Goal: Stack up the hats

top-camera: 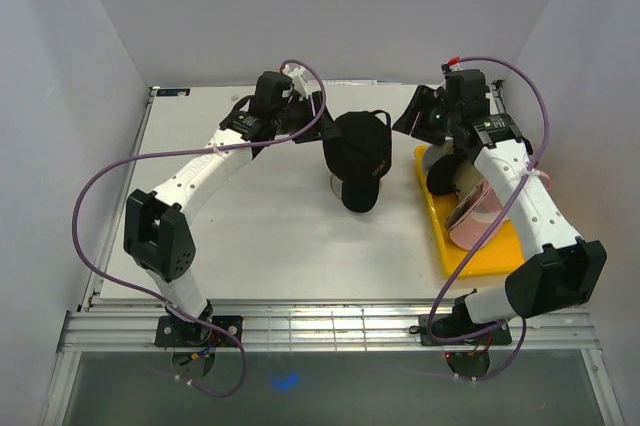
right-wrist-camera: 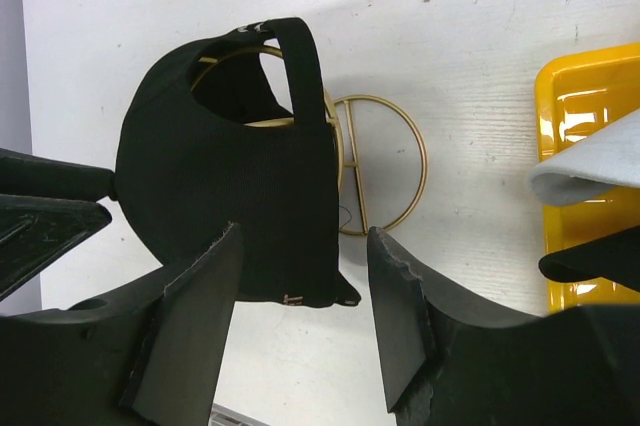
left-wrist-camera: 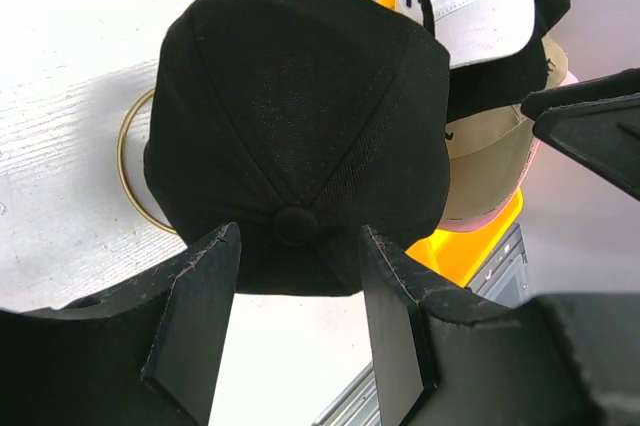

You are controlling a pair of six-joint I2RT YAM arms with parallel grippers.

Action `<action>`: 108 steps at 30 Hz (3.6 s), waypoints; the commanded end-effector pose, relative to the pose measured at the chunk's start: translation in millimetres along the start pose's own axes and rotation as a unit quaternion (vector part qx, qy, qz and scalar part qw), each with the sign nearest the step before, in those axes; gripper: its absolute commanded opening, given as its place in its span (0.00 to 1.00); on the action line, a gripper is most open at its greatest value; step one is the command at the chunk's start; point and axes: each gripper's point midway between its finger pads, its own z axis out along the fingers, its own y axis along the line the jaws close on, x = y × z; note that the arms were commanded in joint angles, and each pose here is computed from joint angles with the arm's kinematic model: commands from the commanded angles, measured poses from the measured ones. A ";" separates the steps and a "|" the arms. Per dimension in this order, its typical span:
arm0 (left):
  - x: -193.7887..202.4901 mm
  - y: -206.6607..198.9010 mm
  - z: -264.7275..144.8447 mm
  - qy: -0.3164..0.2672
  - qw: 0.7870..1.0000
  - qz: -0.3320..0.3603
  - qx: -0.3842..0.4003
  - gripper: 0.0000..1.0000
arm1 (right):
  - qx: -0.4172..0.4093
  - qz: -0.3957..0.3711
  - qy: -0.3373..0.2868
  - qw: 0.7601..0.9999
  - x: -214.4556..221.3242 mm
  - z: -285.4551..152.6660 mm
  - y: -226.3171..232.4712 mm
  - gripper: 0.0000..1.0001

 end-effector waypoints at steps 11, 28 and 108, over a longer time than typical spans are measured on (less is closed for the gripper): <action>-2.3 -11.1 0.2 0.002 0.999 0.014 0.029 0.59 | -0.022 -0.011 -0.010 1.000 2.8 -8.5 3.1 0.59; 5.0 -12.5 7.8 0.007 1.000 0.018 0.023 0.43 | -0.026 -0.008 0.007 1.000 15.1 3.7 -1.7 0.59; 49.8 -97.8 -10.8 -0.031 0.988 0.062 -0.137 0.00 | -0.056 -0.082 0.082 0.992 22.1 63.3 34.4 0.60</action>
